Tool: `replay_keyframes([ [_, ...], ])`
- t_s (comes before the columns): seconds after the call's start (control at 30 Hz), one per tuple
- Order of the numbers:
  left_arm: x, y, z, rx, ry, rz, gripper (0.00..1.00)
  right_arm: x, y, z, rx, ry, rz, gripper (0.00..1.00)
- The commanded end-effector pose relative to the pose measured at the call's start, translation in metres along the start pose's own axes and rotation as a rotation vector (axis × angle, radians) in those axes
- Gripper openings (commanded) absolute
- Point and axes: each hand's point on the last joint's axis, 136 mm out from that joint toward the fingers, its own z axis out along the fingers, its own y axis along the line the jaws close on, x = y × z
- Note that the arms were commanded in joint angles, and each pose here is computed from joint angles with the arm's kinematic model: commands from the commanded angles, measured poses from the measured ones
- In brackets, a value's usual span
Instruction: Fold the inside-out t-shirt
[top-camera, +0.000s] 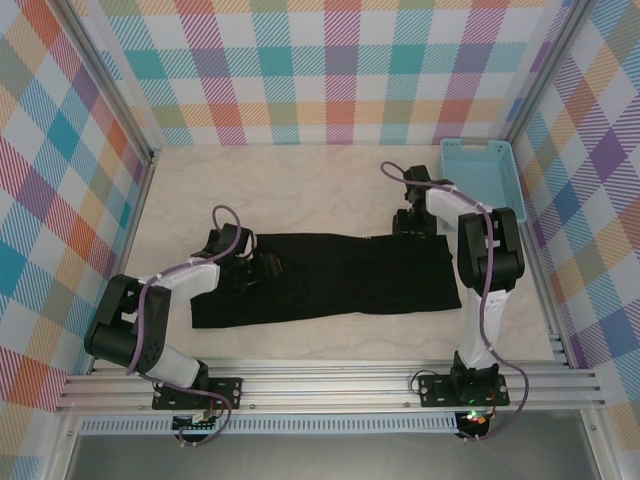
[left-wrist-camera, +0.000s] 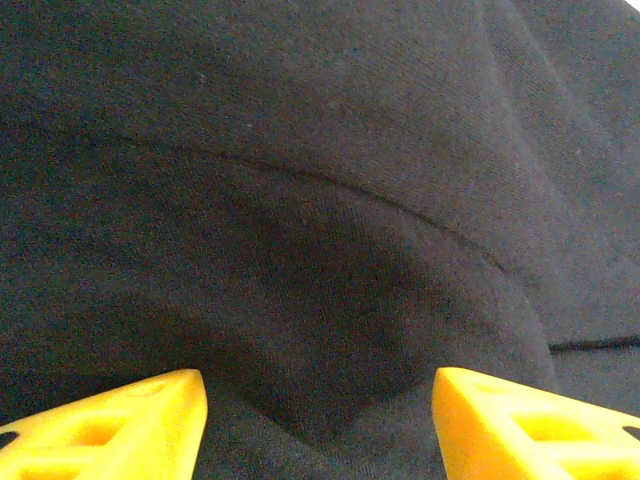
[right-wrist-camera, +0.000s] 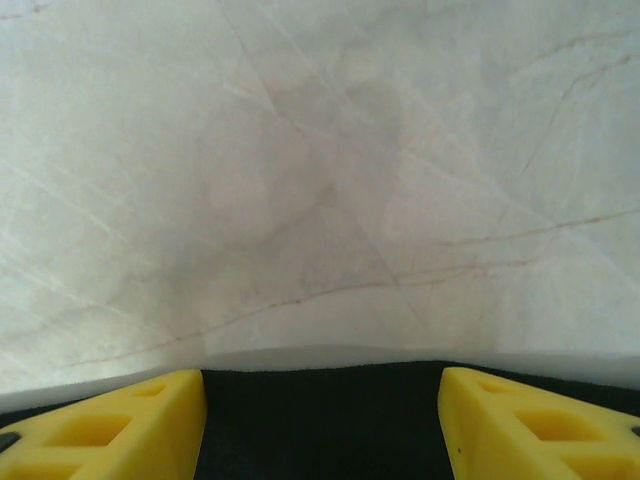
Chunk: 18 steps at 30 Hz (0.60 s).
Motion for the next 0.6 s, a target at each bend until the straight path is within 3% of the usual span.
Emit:
replay_keyframes([
  [0.0, 0.006, -0.008, -0.002, 0.023, 0.02, 0.052, 0.63, 0.001, -0.012, -0.003, 0.058, 0.01, -0.054, 0.63],
  [0.2, -0.05, 0.017, -0.065, -0.199, -0.286, 0.09, 0.8, -0.008, 0.02, -0.055, -0.08, -0.175, -0.125, 0.66],
  [0.27, -0.058, 0.039, -0.079, -0.278, -0.319, 0.036, 0.85, -0.004, 0.039, -0.072, -0.139, -0.235, -0.157, 0.68],
  [0.47, -0.066, 0.107, -0.089, -0.469, -0.261, -0.12, 1.0, 0.033, 0.115, -0.112, -0.446, -0.307, -0.201, 0.79],
  [0.57, -0.068, 0.121, -0.088, -0.478, -0.189, -0.159, 1.0, 0.054, 0.142, -0.123, -0.569, -0.291, -0.22, 0.83],
])
